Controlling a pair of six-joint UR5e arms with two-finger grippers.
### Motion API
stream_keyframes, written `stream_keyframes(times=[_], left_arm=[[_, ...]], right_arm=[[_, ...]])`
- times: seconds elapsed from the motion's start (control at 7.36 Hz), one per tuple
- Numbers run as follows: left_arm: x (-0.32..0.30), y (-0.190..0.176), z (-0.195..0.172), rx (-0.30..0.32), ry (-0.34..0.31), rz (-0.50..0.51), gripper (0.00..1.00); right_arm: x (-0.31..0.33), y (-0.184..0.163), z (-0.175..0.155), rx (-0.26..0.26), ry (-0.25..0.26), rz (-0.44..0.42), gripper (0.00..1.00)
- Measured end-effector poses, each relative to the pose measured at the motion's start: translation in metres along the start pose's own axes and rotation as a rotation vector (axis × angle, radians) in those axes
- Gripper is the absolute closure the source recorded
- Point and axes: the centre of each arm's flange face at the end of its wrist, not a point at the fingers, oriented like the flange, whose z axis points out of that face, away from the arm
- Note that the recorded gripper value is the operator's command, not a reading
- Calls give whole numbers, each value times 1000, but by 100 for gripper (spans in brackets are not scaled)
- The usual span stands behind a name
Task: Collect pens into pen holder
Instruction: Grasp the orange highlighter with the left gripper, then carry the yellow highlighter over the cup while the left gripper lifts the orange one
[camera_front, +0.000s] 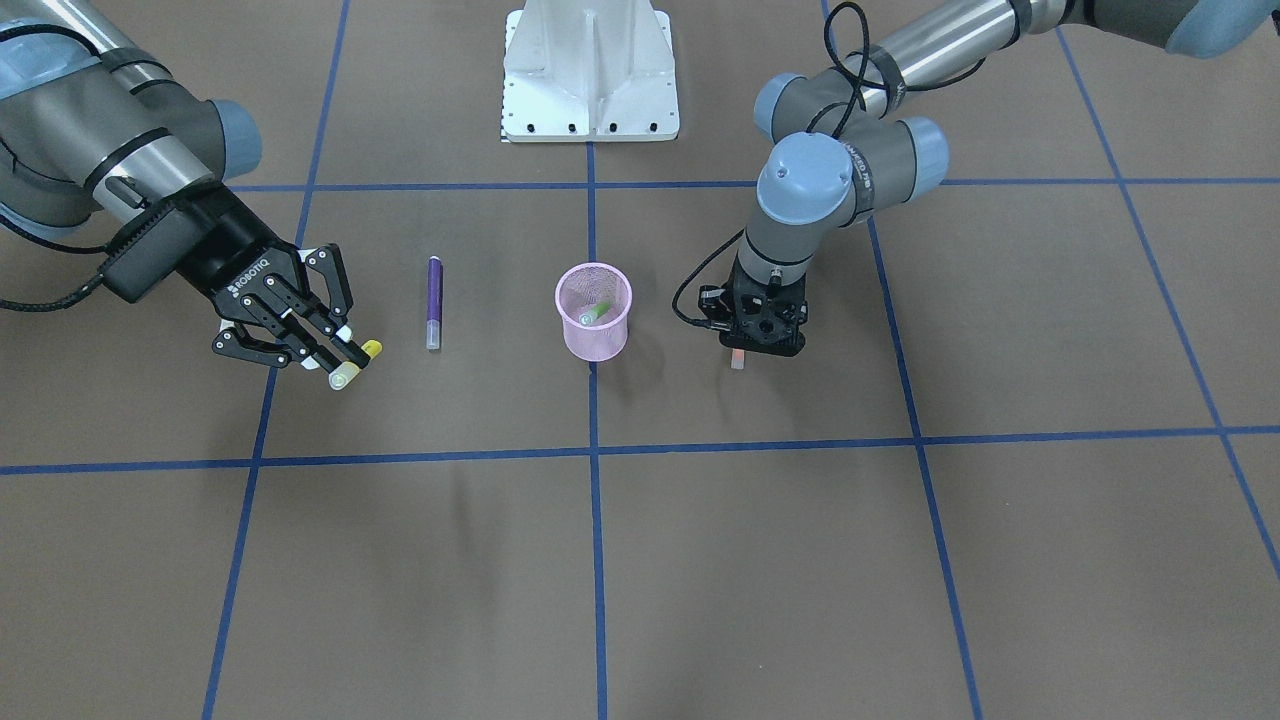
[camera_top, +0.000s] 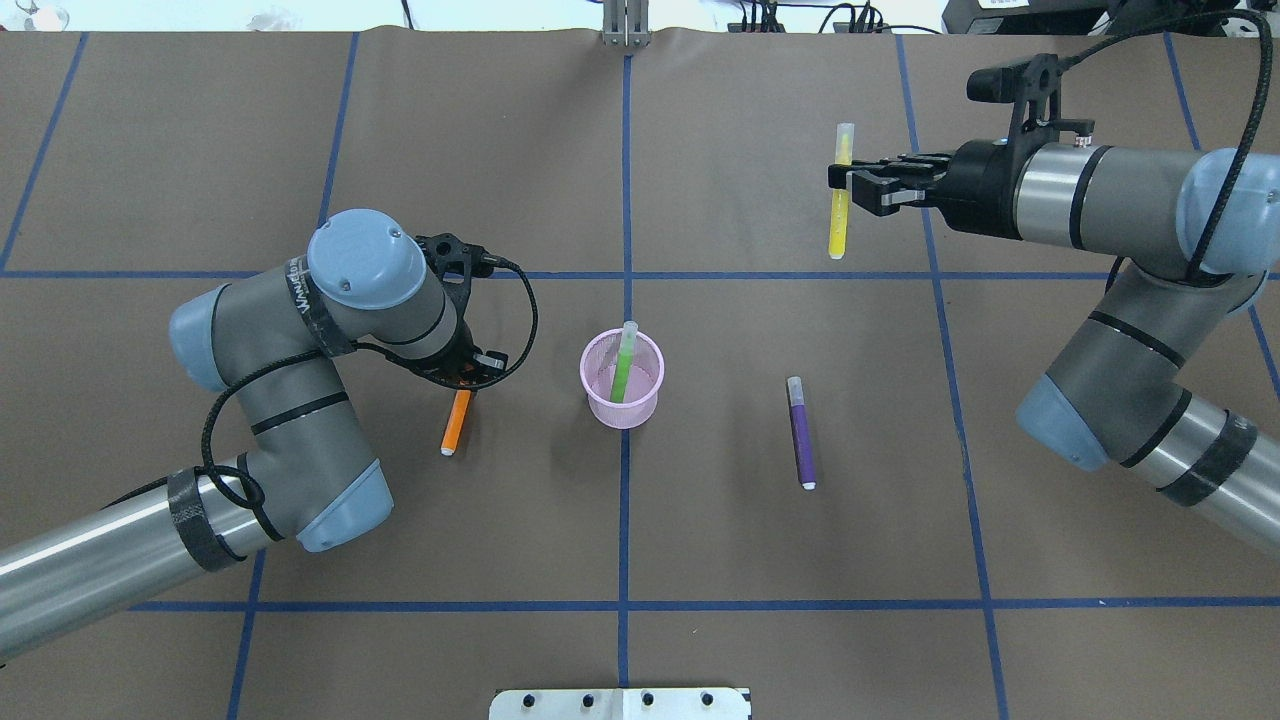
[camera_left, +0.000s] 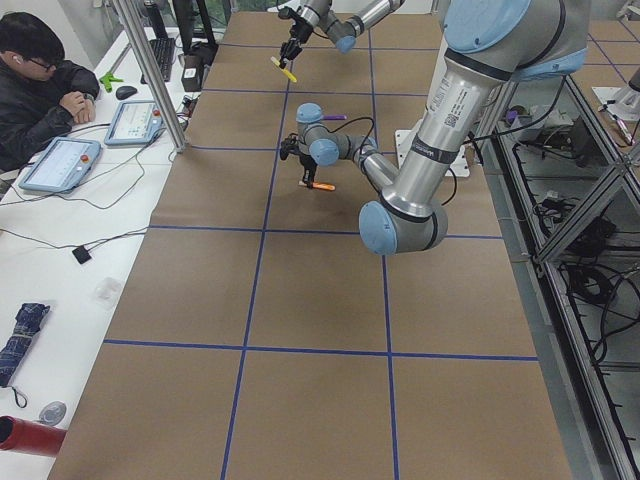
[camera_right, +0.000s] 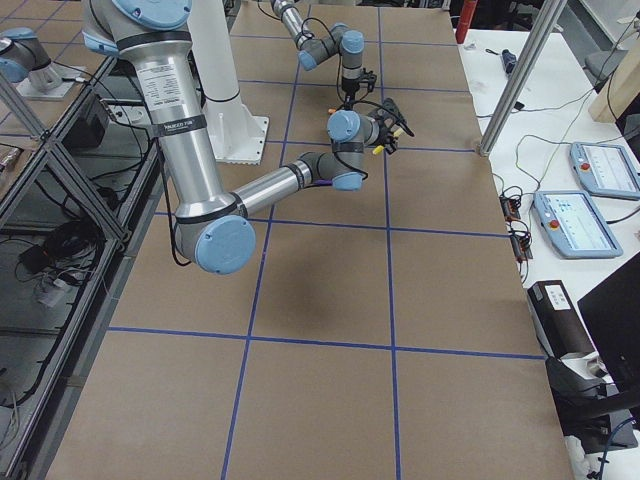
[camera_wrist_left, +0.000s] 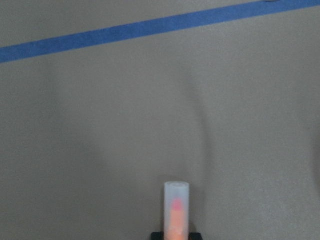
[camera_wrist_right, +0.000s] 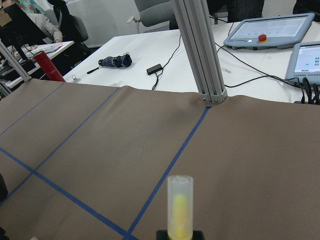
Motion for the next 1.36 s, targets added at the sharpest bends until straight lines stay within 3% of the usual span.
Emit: stream_keyframes(times=[0.41, 0.82, 1.09, 1.36], left_arm=[[4, 2, -38, 30, 59, -12, 100], [-21, -8, -120, 177, 117, -38, 100], [-26, -15, -149, 280, 107, -36, 100], [-32, -21, -163, 328, 114, -35, 100]], right_arm=[[-4, -2, -1, 6, -7, -2, 100], [-43, -6, 12, 26, -66, -13, 100], [-95, 4, 37, 82, -97, -19, 100], [-151, 30, 60, 127, -112, -23, 100]])
